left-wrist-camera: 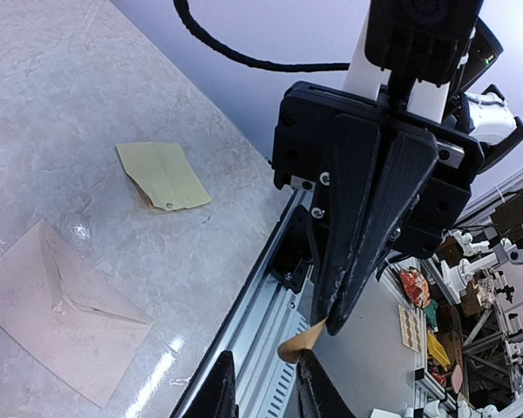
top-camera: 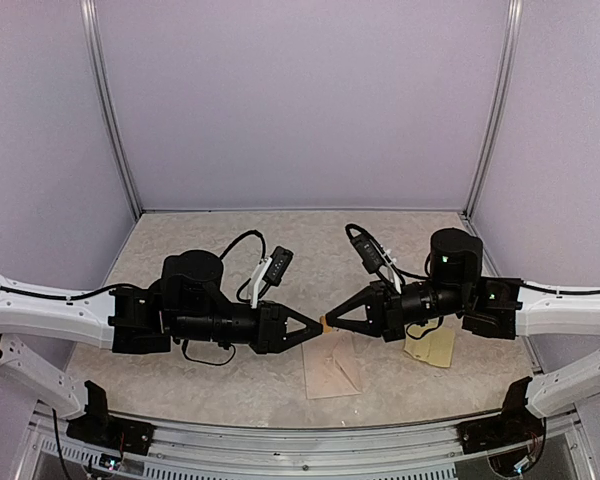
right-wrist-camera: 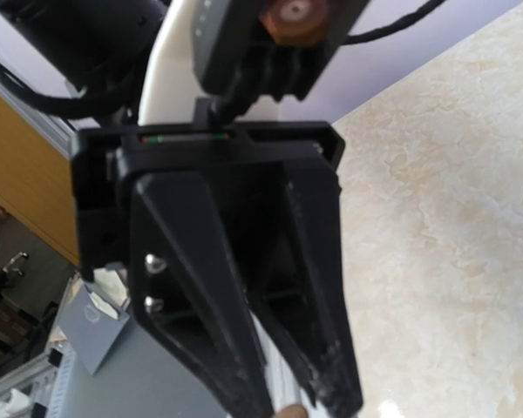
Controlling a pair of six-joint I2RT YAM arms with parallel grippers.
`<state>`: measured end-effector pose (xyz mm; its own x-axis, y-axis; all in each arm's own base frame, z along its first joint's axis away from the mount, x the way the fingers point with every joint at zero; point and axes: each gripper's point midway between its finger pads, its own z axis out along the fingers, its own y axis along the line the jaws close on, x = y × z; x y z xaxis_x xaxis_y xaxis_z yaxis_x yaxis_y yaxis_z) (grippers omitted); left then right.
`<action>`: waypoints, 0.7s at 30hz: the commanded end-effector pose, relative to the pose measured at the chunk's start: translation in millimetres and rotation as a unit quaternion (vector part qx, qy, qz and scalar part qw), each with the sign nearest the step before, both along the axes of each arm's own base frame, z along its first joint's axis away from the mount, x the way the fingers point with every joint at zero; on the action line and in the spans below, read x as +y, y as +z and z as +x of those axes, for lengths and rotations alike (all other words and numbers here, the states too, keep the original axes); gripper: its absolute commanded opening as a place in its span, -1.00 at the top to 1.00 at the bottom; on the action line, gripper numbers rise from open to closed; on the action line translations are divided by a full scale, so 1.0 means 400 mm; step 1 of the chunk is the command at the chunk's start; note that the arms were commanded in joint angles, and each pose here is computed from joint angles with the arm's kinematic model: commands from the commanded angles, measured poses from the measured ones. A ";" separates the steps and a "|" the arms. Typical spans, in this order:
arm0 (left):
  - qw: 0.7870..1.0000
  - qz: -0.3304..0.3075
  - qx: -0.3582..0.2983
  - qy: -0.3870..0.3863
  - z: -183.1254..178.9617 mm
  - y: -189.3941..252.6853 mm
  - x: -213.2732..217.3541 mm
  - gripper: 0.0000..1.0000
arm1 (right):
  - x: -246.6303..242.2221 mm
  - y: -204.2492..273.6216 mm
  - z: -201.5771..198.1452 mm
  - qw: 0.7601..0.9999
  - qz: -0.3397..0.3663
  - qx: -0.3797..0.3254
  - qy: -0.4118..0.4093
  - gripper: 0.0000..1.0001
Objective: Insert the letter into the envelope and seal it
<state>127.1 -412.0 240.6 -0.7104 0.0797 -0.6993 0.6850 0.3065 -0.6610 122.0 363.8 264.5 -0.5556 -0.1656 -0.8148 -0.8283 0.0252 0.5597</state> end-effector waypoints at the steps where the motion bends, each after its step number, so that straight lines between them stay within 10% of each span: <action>1: 1.000 -0.016 -0.006 -0.005 -0.004 0.031 -0.012 0.55 | 0.000 0.022 -0.014 1.000 0.012 -0.009 0.008 1.00; 4: 1.000 -0.015 -0.006 -0.006 -0.005 0.030 -0.013 0.53 | 0.000 0.023 -0.013 1.000 0.012 -0.010 0.006 1.00; 13: 0.999 0.018 -0.014 0.032 0.050 -0.021 0.018 -0.37 | -0.063 -0.009 0.101 0.989 -0.053 -0.014 -0.138 1.00; 21: 0.998 0.059 -0.004 0.025 0.132 -0.135 -0.044 -0.15 | -0.207 -0.127 0.226 0.960 -0.110 0.042 -0.256 1.00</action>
